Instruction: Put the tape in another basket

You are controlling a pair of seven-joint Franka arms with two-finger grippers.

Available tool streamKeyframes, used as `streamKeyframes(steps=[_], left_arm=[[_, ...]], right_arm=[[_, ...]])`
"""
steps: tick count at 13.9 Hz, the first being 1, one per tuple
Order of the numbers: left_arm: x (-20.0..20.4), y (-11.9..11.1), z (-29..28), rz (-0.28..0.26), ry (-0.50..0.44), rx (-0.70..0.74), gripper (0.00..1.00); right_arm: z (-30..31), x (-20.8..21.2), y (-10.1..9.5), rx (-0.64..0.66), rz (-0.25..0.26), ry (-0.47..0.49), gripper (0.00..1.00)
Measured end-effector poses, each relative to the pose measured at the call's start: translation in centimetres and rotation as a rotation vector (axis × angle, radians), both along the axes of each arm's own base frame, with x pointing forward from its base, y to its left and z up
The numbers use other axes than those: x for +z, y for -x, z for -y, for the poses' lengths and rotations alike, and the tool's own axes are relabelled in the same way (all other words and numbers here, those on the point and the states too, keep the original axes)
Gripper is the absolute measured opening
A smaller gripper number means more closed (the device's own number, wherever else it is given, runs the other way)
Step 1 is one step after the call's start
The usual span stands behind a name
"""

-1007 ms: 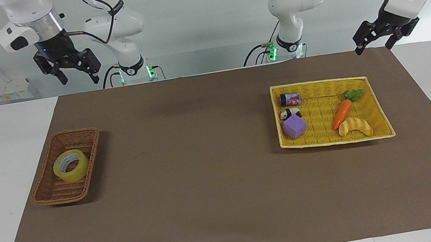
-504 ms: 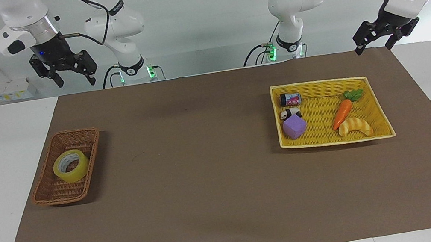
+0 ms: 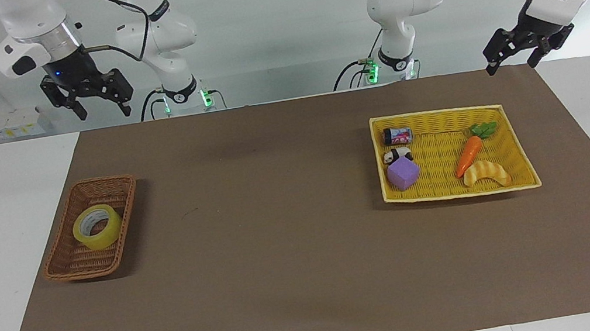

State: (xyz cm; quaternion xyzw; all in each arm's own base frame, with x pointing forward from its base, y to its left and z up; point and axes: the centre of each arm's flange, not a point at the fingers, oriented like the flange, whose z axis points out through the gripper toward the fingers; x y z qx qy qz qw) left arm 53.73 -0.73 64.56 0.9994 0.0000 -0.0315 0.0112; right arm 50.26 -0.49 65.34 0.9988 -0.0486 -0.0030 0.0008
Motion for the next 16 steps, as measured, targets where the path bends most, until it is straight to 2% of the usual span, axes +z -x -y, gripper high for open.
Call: streamKeyframes(steps=[16], left_arm=[[0.00,0.00,-0.04,0.000,0.000,0.001,1.00]], right_arm=[[0.43,-0.05,-0.13,0.057,0.009,0.001,1.00]])
